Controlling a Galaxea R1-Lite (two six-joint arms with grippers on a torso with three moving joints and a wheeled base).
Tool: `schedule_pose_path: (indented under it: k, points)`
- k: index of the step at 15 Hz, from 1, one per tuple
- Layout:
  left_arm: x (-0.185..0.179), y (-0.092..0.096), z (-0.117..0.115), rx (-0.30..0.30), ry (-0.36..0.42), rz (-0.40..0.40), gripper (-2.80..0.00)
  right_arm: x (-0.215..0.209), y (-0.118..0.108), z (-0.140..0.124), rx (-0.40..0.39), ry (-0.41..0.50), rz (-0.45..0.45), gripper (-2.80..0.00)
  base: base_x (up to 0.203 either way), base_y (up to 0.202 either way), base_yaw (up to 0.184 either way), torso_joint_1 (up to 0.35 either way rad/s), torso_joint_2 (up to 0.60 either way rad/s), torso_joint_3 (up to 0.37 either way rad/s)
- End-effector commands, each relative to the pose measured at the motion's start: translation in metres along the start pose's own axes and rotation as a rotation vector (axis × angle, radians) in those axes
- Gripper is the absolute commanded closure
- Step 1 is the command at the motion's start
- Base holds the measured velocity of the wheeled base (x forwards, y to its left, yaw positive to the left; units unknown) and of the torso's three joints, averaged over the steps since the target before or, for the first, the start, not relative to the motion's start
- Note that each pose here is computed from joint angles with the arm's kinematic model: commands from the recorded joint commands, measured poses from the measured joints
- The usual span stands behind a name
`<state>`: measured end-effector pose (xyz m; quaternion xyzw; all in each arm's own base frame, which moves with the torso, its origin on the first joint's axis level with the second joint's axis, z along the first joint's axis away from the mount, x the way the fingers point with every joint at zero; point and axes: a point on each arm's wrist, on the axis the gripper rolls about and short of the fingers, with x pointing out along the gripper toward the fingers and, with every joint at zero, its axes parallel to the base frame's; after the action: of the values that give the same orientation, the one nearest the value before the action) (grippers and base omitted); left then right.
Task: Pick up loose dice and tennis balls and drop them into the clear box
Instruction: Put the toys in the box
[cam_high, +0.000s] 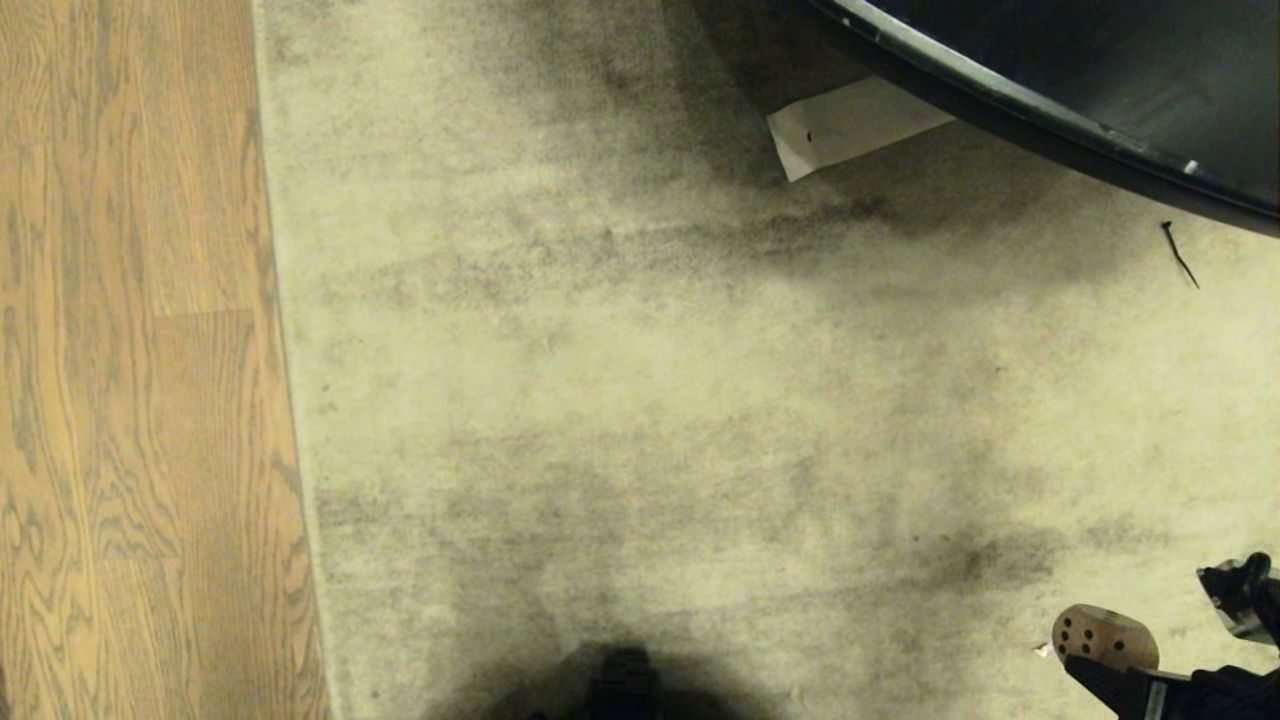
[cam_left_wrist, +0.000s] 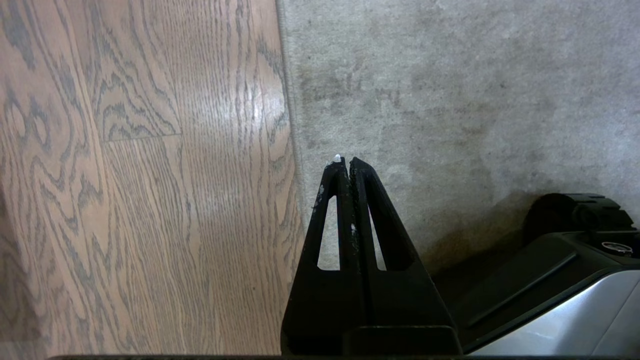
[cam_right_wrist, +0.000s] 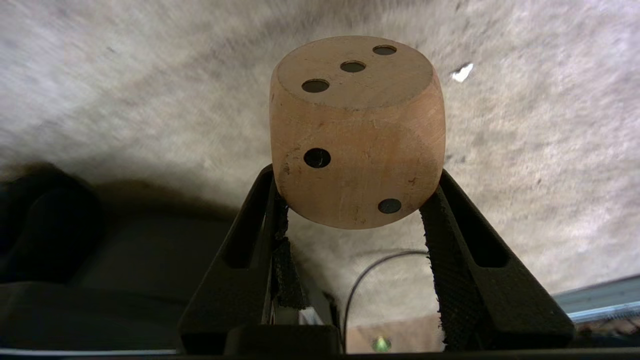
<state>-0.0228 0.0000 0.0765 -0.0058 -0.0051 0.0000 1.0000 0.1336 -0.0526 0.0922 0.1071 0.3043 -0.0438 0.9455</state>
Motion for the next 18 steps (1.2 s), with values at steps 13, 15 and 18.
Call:
schedule_pose_path:
  k: [13,15,18]
  points:
    - [0.0,0.0,-0.001,-0.001,0.003,0.0,0.0,-0.057,-0.012,-0.01,0.083,-0.278,-0.273,0.0,0.0,0.0,0.0,0.0,0.0,0.0]
    - [0.0,0.0,-0.001,-0.001,0.003,0.0,0.0,-0.062,-0.012,-0.01,0.088,-0.308,-0.305,0.0,0.0,0.0,0.0,0.0,0.0,0.0]
    - [0.0,0.0,-0.001,-0.001,0.003,0.0,0.0,-0.071,-0.015,-0.009,0.101,-0.353,-0.367,0.0,0.0,0.0,0.0,0.0,0.0,0.0]
